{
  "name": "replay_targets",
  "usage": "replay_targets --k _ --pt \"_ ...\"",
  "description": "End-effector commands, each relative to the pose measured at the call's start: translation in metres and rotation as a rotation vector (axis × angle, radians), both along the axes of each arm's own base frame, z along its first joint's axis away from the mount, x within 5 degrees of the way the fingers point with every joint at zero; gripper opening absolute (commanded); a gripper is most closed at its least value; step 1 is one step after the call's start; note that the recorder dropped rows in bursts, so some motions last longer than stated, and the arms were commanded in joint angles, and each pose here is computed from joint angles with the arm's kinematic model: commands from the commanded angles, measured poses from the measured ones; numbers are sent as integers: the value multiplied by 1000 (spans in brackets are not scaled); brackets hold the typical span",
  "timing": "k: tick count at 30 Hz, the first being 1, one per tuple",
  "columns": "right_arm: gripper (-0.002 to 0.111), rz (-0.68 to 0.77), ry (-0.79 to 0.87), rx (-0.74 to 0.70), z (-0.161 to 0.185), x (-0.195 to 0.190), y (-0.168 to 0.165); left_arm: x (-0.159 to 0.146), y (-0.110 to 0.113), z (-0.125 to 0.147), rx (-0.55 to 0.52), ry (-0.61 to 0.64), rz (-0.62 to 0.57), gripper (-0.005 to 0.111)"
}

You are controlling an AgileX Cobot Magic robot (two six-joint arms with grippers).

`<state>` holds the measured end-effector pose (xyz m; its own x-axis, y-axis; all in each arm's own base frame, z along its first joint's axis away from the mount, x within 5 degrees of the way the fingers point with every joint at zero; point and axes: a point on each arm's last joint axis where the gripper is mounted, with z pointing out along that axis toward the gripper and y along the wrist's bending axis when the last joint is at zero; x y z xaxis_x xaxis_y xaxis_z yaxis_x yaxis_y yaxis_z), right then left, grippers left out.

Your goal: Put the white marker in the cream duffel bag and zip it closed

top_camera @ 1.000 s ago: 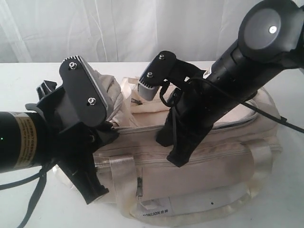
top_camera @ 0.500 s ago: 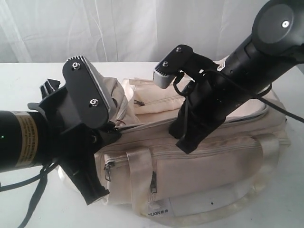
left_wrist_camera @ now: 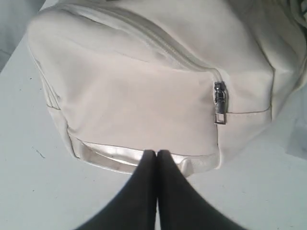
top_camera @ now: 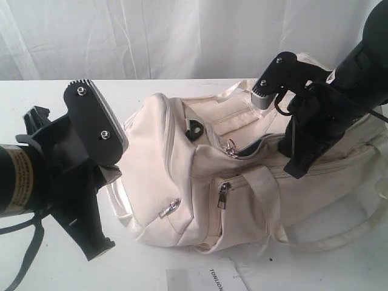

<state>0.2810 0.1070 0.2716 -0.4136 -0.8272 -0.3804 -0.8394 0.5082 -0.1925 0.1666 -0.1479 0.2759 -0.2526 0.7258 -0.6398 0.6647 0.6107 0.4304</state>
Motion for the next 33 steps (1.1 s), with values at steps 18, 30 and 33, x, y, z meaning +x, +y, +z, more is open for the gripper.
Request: replay_targets --k 18,30,33 --pt "0 236 93 148 2 -34 60 -1 -2 3 -40 -20 -31 0" --pt "0 326 112 168 1 -52 87 -1 -4 4 -61 -26 -43 0" --pt "0 329 147 174 -5 -51 90 -1 -4 4 -61 -25 -42 0"
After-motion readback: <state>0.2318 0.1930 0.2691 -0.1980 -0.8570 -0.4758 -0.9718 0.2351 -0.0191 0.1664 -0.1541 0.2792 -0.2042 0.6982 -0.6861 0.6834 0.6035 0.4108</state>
